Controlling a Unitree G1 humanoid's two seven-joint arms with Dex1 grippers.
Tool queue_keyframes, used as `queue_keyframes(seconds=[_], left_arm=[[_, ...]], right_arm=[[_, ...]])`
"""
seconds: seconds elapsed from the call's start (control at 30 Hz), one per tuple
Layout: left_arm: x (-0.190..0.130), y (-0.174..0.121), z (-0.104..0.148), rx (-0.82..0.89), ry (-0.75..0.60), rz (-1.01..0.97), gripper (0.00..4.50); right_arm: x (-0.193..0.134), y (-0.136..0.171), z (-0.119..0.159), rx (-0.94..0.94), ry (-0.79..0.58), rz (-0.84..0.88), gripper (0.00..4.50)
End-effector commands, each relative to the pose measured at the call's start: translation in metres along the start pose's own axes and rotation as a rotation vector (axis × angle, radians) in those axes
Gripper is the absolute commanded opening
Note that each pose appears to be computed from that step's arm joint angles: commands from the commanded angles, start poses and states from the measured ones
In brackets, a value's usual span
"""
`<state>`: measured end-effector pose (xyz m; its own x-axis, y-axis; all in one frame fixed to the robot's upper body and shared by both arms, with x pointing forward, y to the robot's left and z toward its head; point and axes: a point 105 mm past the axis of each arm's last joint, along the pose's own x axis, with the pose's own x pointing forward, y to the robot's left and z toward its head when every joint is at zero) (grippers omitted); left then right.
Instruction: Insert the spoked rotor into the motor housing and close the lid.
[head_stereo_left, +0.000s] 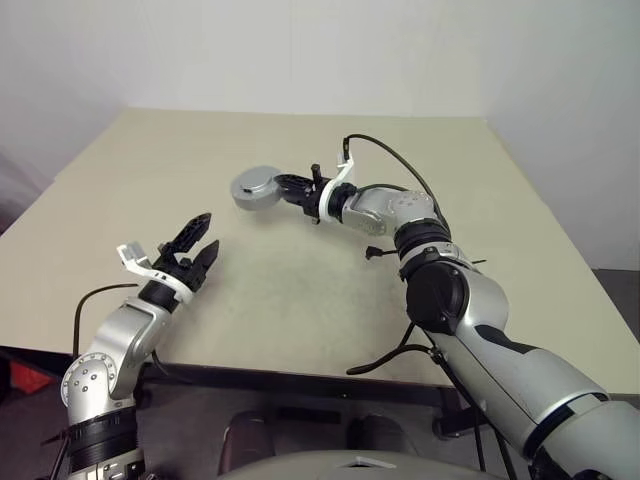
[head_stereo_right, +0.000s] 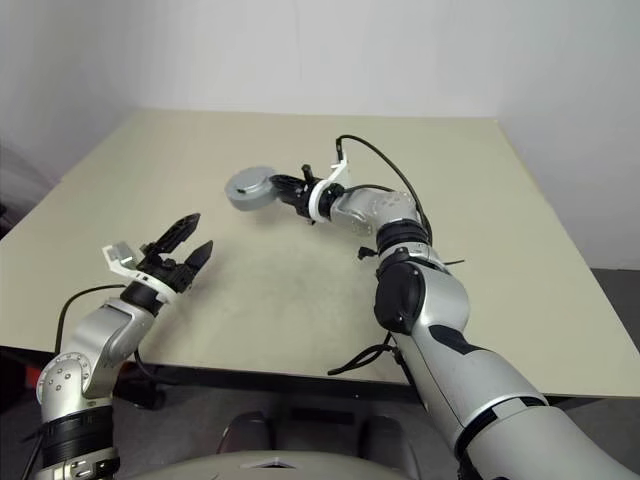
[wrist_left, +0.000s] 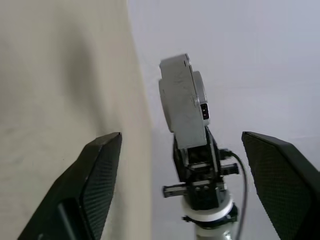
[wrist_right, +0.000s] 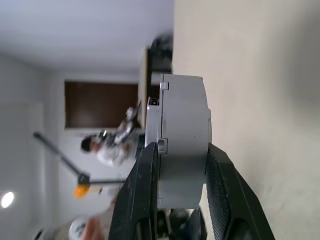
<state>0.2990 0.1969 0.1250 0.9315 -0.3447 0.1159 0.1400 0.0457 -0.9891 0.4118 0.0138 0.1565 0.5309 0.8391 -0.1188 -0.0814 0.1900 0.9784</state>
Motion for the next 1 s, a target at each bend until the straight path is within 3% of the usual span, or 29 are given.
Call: queue_keyframes(seconds=[0.03, 0.47, 0.73, 1.0], left_arm=[[0.005, -0.021, -0.001, -0.017, 0.029, -0.102, 4.06], [0.008, -0.022, 0.003, -0.025, 0.038, -0.133, 4.06], [0.022, -0.023, 0.006, -0.015, 0.059, -0.144, 4.06], [0.028, -0.034, -0.005, -0.024, 0.101, -0.190, 4.06]], right_arm=[[-0.004, 0.043, 0.009, -0.045, -0.014, 0.150, 1.10], [-0.017, 0.043, -0.006, -0.084, 0.092, 0.186, 1.10], [-0.022, 0.062, -0.017, -0.118, 0.144, 0.267, 1.10], [-0.018, 0.045, -0.026, -0.123, 0.163, 0.199, 1.10]])
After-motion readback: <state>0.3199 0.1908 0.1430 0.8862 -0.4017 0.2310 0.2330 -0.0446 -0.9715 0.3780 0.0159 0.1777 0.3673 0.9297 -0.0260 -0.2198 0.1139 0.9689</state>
